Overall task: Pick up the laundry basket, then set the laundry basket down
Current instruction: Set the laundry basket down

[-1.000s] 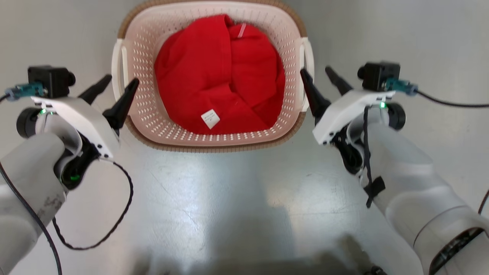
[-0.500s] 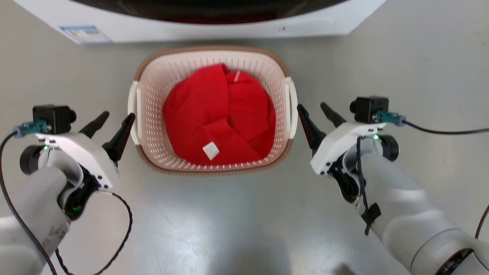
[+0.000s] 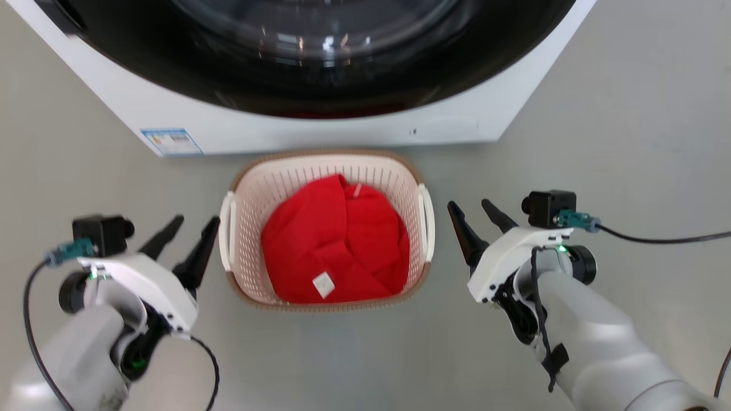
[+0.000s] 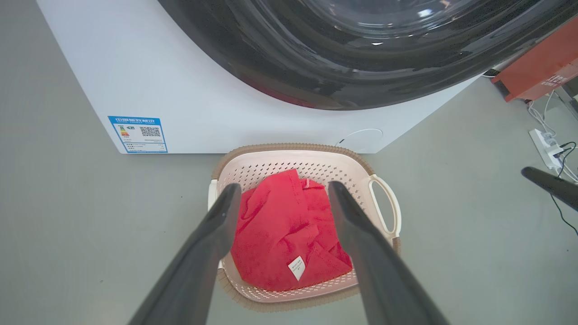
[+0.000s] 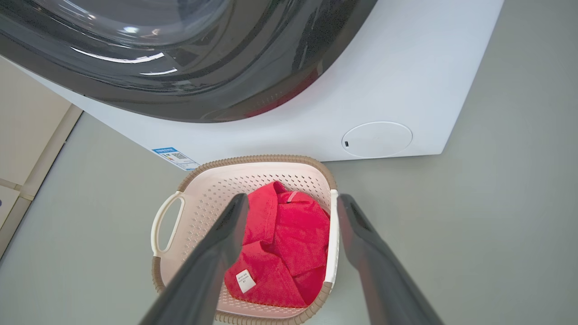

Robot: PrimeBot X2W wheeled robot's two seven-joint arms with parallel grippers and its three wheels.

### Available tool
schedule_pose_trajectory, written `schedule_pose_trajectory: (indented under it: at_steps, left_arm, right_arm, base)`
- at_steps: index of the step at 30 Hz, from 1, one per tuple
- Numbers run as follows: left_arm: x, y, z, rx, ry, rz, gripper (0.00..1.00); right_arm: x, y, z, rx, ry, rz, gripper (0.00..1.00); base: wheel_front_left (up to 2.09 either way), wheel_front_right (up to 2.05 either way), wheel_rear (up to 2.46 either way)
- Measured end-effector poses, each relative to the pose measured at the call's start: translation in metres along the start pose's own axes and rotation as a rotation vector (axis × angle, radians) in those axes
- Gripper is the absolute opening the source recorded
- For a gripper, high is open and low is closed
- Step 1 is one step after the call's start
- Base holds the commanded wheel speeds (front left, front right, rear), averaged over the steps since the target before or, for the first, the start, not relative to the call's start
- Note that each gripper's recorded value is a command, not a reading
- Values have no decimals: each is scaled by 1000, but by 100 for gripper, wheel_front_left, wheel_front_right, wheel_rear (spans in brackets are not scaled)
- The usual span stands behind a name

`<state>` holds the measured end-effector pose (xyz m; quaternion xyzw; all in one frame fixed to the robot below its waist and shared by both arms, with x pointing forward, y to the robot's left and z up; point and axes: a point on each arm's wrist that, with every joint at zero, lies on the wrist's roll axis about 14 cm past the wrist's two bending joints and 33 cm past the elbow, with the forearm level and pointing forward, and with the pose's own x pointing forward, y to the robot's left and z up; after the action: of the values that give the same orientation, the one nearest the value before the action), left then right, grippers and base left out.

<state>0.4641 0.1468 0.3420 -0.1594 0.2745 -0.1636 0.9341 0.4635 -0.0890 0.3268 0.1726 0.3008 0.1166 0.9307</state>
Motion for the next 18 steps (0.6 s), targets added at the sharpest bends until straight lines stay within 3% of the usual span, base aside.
schedule_pose_trajectory:
  at_steps: [18]
  left_arm:
    - [-70,-27,38,6,-232,11,100]
  right_arm:
    - [-59,18,57,-102,-262,10,100]
  base:
    - [0,0,0]
